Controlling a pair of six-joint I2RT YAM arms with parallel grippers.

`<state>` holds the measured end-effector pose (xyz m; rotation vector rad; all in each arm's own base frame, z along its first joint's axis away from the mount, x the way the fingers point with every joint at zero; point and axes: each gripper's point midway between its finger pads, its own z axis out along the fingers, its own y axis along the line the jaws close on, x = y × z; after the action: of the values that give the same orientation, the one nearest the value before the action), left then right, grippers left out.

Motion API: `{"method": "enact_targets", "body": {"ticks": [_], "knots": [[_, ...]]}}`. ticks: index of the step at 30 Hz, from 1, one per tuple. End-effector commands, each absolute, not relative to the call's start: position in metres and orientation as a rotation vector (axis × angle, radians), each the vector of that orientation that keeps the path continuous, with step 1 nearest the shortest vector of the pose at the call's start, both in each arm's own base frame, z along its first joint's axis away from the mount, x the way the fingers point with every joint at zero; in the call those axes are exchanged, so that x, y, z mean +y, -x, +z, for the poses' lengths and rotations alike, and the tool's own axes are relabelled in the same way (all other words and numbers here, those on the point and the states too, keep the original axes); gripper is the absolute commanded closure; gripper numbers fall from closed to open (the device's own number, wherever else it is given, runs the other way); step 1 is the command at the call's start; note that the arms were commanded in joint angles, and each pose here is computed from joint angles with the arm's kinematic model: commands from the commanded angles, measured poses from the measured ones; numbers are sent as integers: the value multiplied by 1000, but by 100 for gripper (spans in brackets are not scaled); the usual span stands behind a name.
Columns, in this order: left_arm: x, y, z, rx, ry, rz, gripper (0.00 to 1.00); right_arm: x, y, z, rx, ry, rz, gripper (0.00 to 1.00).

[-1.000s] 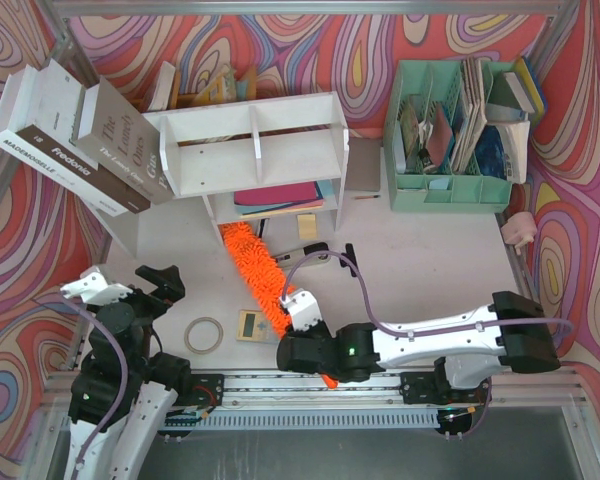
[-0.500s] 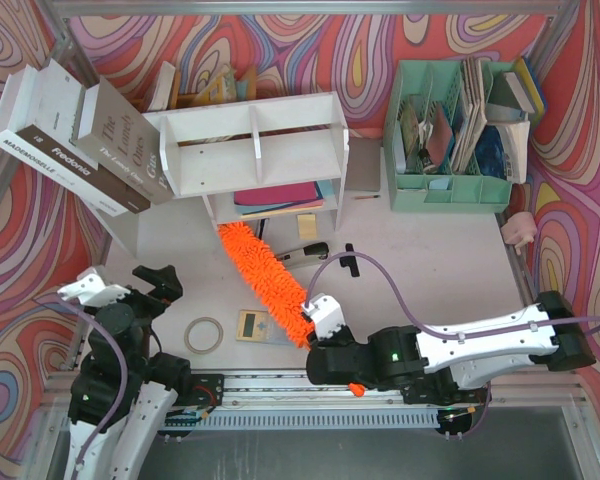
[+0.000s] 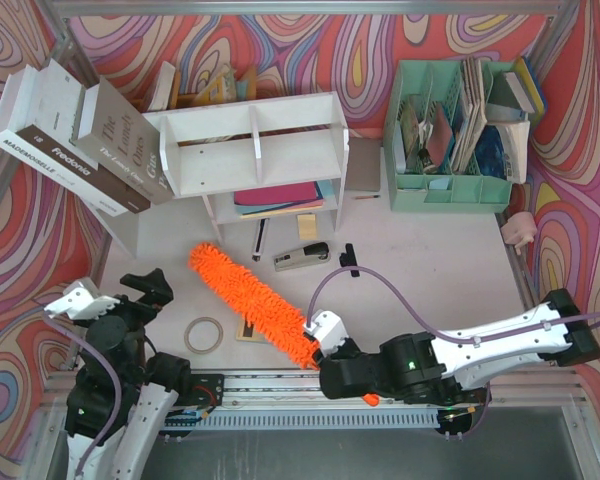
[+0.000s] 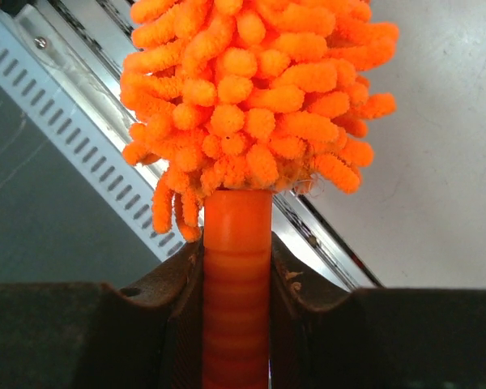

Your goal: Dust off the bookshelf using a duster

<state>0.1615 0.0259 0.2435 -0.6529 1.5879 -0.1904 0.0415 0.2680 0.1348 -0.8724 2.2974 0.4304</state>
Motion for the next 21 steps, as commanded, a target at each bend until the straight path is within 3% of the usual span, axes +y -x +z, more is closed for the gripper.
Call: {"method": "enact_targets", "body": {"ticks": [1,8,21], "knots": [[35,-155,249,1549,684,-170,1,305,-51,153,2172,834,509,100],[38,-153,249,1543,695,-162,2,335,-75,172,2119,603,454,100],[37,-151,249,1538,702,-175,1,415,-104,202,2072,504,363,100]]}}
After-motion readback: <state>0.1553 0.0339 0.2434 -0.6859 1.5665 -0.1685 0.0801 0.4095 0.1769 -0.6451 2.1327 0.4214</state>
